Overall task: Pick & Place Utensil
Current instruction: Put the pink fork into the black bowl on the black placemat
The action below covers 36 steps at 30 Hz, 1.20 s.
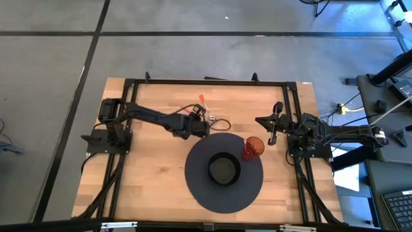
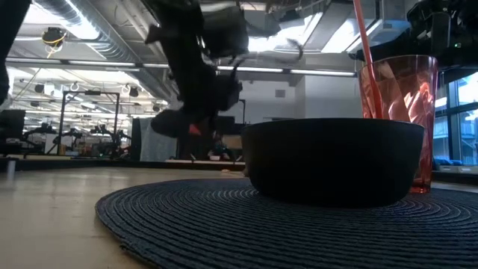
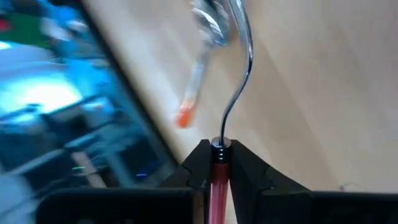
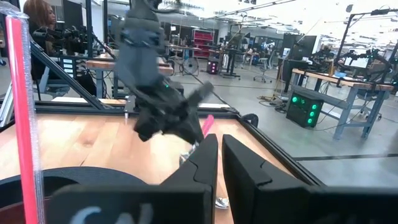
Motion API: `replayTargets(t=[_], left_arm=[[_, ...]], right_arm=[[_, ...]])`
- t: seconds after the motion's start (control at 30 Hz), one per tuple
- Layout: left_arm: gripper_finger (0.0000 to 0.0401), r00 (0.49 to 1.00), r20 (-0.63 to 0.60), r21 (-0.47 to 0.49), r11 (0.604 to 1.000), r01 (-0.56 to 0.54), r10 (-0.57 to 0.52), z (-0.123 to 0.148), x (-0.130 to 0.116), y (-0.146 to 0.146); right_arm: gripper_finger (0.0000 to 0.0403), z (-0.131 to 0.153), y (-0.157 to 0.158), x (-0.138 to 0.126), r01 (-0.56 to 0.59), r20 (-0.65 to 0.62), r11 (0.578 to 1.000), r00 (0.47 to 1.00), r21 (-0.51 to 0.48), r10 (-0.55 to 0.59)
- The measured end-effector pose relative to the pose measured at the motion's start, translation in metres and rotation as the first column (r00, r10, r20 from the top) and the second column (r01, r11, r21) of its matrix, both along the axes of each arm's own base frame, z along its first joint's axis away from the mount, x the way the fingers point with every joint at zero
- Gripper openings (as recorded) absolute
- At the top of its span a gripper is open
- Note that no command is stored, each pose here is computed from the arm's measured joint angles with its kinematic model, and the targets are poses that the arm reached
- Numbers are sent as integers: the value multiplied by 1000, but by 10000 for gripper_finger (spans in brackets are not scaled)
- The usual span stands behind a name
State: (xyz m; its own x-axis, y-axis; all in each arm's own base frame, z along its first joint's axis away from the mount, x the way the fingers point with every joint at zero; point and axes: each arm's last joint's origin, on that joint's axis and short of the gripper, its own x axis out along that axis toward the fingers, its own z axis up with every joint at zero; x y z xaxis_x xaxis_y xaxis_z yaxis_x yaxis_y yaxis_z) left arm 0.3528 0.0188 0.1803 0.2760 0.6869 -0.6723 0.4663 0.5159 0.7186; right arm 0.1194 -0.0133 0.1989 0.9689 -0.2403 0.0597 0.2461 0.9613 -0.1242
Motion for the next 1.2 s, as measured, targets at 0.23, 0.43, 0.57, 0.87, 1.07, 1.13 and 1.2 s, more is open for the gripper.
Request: replayTargets(t=[0.23,0.43,0.57,0.87,1.07,1.13,1.2], left_arm=[[27,990,-12,193,971,140,-141,15,-1,-48],[27,970,-21,260,935,240,-243,18,0,-79],[27,955,-13,291,912,288,-297,21,1,-94],[27,908,60,336,865,373,-415,32,10,-116],[27,885,80,370,838,401,-459,38,14,-121],[27,874,68,364,828,427,-480,38,14,-123],[27,863,56,356,817,453,-503,38,14,-125]], right_arm=[[26,0,0,0,0,1,1000,1000,4,0],[26,0,0,0,0,1,1000,1000,4,0],[26,0,0,0,0,1,1000,1000,4,0],[26,0,0,0,0,1,1000,1000,4,0],[26,0,0,0,0,2,1000,1000,4,0],[26,0,0,0,0,1,1000,1000,4,0],[26,0,0,0,0,2,1000,1000,4,0]])
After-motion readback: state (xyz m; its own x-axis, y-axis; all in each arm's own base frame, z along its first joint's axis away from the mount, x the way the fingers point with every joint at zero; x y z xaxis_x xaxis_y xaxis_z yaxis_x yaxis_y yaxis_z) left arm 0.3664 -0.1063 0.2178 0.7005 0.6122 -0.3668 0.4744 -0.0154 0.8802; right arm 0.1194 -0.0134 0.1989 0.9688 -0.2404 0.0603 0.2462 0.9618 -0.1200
